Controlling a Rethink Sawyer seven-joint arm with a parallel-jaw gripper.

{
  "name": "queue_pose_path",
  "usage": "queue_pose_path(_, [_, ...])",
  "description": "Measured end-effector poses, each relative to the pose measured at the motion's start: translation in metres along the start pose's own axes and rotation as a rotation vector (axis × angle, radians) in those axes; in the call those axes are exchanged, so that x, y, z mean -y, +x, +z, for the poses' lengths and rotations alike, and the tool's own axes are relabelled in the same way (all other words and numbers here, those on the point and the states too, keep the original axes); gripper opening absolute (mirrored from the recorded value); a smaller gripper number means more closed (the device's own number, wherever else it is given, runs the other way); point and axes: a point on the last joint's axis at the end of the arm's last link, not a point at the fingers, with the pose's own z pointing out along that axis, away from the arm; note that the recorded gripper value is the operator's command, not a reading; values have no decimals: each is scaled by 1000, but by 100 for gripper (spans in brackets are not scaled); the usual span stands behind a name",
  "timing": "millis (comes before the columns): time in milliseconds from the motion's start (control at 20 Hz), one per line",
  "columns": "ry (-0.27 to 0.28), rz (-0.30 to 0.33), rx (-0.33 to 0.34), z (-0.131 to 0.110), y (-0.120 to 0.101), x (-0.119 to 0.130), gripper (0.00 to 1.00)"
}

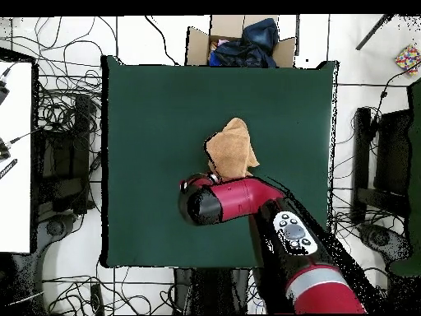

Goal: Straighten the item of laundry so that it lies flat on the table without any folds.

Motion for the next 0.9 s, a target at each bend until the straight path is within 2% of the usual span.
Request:
queue_pose_path(200, [-1, 38, -15, 1, 8, 17, 100])
queue_pose_path(350, [7, 84, -32, 1, 14, 45, 100])
queue_pose_path(600, [33, 186, -85, -7, 21, 113, 100])
queue_pose_path(750, [47, 221, -103, -12, 21, 140, 100])
queue_pose_path(900, [58, 235, -102, -15, 18, 153, 100])
